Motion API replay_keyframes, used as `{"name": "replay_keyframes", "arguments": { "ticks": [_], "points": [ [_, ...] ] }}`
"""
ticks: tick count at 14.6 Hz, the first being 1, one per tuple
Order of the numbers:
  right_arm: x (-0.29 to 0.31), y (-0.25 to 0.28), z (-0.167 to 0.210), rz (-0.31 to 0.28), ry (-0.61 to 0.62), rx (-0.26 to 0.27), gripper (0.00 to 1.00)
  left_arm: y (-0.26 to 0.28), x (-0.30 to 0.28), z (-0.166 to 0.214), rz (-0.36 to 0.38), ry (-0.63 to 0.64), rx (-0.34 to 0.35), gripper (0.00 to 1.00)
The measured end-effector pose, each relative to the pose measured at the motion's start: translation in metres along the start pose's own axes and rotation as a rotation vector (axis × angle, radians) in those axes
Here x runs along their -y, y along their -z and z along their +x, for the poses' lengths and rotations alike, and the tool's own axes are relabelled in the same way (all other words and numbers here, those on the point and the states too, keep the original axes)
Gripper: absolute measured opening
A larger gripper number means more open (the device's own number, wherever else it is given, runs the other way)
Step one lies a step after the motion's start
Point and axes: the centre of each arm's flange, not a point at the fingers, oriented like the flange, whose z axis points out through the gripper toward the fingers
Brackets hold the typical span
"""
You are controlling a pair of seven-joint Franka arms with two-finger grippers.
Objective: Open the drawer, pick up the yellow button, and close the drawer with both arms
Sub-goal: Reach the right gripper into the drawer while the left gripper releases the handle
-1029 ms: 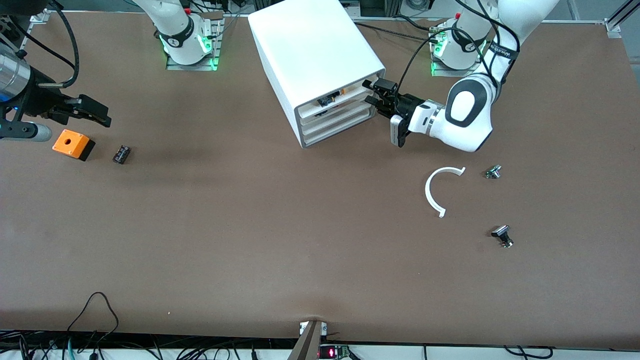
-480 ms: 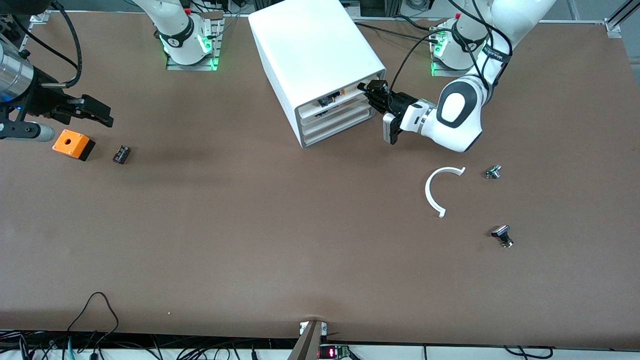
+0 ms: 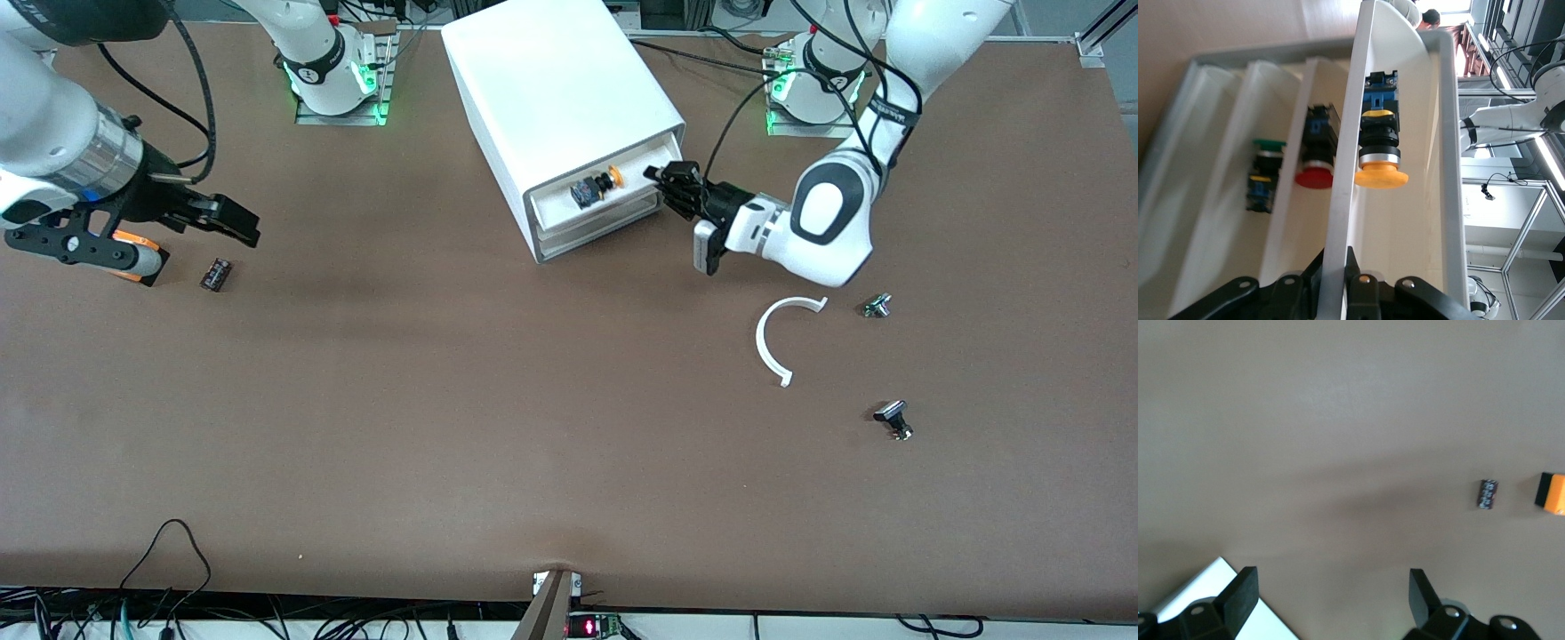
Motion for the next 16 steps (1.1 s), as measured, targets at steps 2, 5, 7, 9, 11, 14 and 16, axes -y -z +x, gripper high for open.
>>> {"name": "replay_keyframes", "arguments": {
  "ticks": [2,5,7,9,11,14,16],
  "points": [
    [0.028,0.000,-0.004,0.005,-0.062,-0.007,1.00,0.036,0.008,0.013,0.013,-0.006,-0.014,0.11],
    [0.081,-0.002,-0.019,0.016,-0.177,-0.015,1.00,0.076,0.015,0.027,0.031,0.002,-0.031,0.11],
    [0.119,-0.007,-0.033,0.031,-0.253,-0.026,1.00,0.081,0.016,0.032,0.031,0.002,-0.034,0.11],
    [0.156,-0.014,-0.050,0.050,-0.327,-0.036,1.00,0.083,0.019,0.035,0.061,0.000,-0.045,0.25],
    [0.192,-0.024,-0.070,0.067,-0.402,-0.040,1.00,0.088,0.020,0.036,0.086,-0.003,-0.049,0.45],
    [0.240,-0.042,-0.097,0.104,-0.511,-0.045,1.00,0.112,0.001,0.043,0.180,0.052,-0.020,0.74],
    [0.269,-0.055,-0.109,0.120,-0.583,-0.038,1.00,0.137,-0.037,0.050,0.300,0.138,0.045,0.94]
  ]
}}
